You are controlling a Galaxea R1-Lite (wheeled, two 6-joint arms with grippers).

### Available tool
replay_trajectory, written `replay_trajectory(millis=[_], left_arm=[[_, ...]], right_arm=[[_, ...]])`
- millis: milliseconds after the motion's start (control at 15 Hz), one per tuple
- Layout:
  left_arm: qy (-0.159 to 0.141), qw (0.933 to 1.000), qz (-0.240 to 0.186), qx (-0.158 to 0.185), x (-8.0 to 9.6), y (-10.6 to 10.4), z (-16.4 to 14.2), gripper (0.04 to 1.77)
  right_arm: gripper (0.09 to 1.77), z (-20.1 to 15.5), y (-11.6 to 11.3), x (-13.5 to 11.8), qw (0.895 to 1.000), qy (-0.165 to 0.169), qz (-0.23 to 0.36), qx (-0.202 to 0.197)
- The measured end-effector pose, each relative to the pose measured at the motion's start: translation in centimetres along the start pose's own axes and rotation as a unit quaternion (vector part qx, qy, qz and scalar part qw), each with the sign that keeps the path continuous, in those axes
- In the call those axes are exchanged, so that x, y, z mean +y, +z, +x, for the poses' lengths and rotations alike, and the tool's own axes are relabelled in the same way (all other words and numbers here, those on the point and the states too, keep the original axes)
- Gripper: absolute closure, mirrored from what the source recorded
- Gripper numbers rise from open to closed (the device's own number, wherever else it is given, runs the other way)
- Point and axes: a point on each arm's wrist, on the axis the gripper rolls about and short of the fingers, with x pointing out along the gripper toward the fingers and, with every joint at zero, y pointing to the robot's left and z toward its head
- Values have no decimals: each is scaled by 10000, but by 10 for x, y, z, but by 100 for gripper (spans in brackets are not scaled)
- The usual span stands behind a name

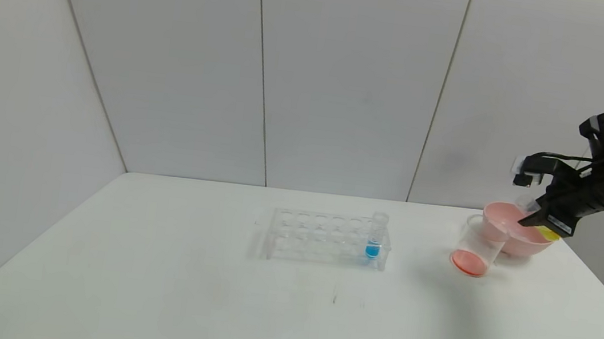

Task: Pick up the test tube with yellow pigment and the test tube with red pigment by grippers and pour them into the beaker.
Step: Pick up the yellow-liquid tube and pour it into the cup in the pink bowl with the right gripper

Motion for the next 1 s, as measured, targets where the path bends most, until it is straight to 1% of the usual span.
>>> replay_trajectory(millis=[67,200,400,600,800,1000], left_arm=[[0,10000,0,0,0,0,0,9],[-2,10000,2,0,0,0,0,9],[0,10000,2,0,0,0,0,9],[0,10000,0,0,0,0,0,9],[0,10000,0,0,0,0,0,9],[0,10000,0,0,0,0,0,9]], right_arm=[[133,0,2,2,10000,11,-26,40],[133,-1,6,4,9997,-77,-86,214],[133,-1,11,6,9991,-161,-153,370],[133,-1,13,7,9964,-325,-353,705],[133,-2,17,9,9914,-496,-572,1068],[133,-1,23,13,9902,-518,-683,1102]])
